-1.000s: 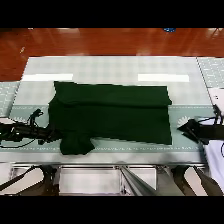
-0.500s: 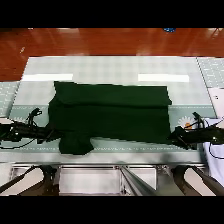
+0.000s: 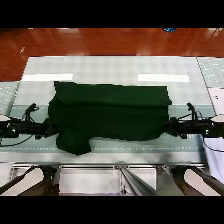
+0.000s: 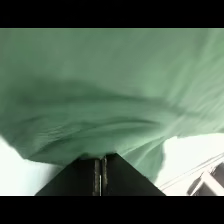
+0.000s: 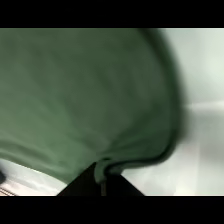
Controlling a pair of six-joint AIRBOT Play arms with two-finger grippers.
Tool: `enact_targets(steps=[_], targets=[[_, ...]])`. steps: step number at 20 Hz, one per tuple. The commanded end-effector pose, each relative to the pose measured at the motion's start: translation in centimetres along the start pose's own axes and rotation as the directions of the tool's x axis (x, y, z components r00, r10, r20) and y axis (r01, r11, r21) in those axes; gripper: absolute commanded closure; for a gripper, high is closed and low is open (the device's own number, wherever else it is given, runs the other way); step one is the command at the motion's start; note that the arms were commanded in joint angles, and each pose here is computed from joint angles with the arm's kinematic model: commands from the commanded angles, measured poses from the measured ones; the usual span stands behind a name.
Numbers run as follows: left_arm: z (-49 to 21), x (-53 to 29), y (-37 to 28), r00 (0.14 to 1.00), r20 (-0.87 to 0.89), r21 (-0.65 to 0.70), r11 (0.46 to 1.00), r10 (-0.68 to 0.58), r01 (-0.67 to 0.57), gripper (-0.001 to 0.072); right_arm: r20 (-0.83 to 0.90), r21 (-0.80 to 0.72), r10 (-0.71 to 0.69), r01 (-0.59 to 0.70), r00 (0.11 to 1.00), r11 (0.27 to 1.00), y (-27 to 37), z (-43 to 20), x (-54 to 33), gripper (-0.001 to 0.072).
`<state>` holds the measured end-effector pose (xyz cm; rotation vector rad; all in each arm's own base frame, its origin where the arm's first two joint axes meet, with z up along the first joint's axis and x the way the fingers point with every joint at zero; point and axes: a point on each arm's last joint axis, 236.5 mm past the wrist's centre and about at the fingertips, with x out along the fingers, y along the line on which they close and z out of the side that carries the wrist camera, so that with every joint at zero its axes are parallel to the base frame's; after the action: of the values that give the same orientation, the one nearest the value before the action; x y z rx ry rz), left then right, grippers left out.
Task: Fold the shirts.
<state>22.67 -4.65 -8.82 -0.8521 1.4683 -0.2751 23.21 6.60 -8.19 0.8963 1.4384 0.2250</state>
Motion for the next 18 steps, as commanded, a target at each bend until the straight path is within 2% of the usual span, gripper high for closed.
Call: enact_targets(steps=[1, 3, 6, 10, 18], targets=[[4.0, -2.5, -3.5, 0.989, 0.129, 0.058, 0.996, -0.074, 0.067, 0.0687, 0.058, -0.084, 0.017, -0.012, 0.998, 0.996, 1.9, 2.1, -2.6, 0.0694], [7.1, -4.0, -6.3, 0.964, 0.227, 0.093, 0.989, -0.137, 0.119, 0.0687, 0.121, -0.104, 0.019, -0.007, 0.992, 0.995, 3.0, 4.2, -3.9, 0.0694], [10.8, -4.5, -9.0, 0.943, 0.305, 0.143, 0.985, -0.134, 0.094, 0.0687, 0.248, -0.142, 0.047, -0.012, 0.968, 0.990, 5.3, 7.8, -5.3, 0.0694], [15.7, -2.8, -11.5, 0.949, 0.285, 0.166, 0.982, -0.133, 0.088, 0.0687, 0.300, -0.148, 0.036, 0.009, 0.953, 0.989, 6.2, 11.9, -4.8, 0.0694], [23.4, 1.0, -13.7, 0.971, 0.169, 0.160, 0.977, -0.167, 0.141, 0.0687, 0.277, -0.098, 0.095, -0.070, 0.956, 0.993, 7.3, 19.0, -2.6, 0.0694]])
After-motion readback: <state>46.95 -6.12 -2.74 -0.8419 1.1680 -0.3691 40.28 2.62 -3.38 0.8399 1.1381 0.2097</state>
